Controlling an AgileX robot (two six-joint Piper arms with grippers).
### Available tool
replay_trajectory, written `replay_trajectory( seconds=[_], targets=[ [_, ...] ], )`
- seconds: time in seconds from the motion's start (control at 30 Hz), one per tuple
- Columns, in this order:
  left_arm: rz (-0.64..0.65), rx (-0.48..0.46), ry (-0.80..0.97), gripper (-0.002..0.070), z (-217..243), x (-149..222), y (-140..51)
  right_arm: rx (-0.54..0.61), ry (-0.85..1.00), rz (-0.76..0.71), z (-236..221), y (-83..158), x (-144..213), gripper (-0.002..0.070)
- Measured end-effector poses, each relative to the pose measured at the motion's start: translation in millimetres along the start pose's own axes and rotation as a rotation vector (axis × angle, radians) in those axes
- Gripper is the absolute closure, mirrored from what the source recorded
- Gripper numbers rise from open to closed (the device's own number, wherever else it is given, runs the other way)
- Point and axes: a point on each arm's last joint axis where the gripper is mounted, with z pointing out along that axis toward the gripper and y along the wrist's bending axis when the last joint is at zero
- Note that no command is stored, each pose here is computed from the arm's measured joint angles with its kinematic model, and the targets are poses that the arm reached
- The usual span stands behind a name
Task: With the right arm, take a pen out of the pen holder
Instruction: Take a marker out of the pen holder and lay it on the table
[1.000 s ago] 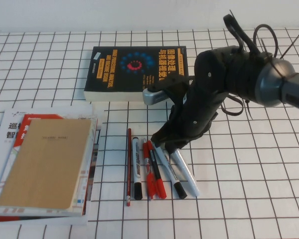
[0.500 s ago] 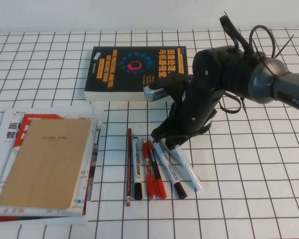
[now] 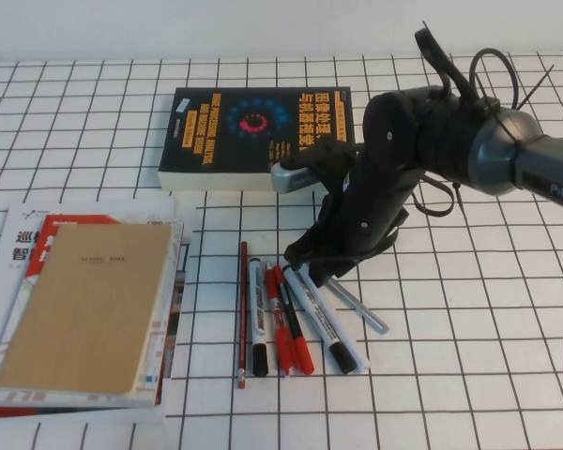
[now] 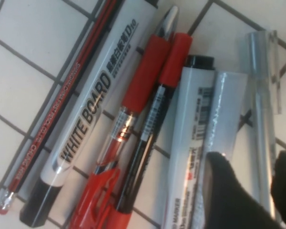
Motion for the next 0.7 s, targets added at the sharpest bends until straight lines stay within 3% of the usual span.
replay_trajectory(
  seconds=[0.2, 0.37, 0.57, 0.7],
  targets=[
    [0.000, 0.000, 0.000, 0.0679, 0, 0, 0.0, -0.009, 0.003, 0.002, -3, 3, 1, 0.0458],
    [0.000, 0.000, 0.000, 0.0679, 0, 0, 0.0, -0.018, -0.064, -0.025, -36, 16, 2, 0.0475],
    [0.000, 0.000, 0.000, 0.0679, 0, 0, 0.0, -0.033, -0.194, -0.074, -107, 39, 36, 0.0633],
    [0.000, 0.000, 0.000, 0.0679, 0, 0, 0.0, -0.037, -0.269, -0.086, -152, 44, 78, 0.0680]
  ],
)
